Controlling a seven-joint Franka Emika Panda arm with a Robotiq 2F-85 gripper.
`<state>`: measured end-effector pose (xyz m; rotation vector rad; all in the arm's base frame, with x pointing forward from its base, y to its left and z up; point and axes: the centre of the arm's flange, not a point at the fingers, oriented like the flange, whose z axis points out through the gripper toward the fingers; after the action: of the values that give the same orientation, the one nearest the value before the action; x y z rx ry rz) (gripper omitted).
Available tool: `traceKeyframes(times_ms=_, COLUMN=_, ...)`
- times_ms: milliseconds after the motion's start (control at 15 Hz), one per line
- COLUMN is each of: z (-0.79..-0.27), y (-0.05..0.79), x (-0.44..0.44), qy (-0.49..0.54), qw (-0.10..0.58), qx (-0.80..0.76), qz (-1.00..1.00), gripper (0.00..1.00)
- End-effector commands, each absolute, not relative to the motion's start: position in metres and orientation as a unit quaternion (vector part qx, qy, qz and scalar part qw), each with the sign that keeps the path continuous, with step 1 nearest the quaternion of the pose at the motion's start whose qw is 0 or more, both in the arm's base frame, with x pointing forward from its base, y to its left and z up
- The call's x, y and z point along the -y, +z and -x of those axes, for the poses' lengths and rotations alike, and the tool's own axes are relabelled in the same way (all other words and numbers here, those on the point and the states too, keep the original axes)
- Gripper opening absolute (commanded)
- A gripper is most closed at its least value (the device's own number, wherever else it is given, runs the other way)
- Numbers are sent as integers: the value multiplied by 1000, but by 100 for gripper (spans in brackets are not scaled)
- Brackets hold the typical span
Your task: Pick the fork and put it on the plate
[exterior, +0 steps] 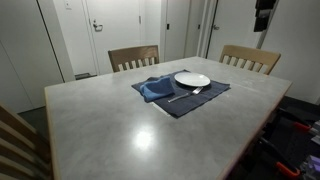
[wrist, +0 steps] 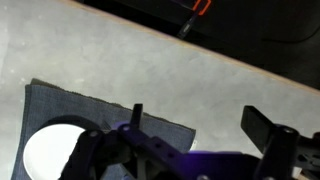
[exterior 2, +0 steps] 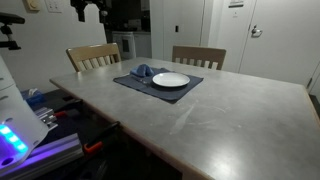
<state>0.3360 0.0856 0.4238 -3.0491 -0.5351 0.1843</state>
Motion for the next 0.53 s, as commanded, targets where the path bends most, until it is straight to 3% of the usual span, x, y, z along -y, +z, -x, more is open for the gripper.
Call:
traceKeyframes(times_ms=0, z=-376, y=409, x=-76, qy=23, qw=2, qx=241, qz=970, gripper=100)
traceKeyframes(times_ms=333, z=-414, y=384, x=-63, qy=-34, qw=40, qx=312, qz=949, gripper=100)
traceKeyframes(times_ms=467, z=-395, y=392, x=-64, qy=-33, qw=23, qx=297, qz=954, gripper=100)
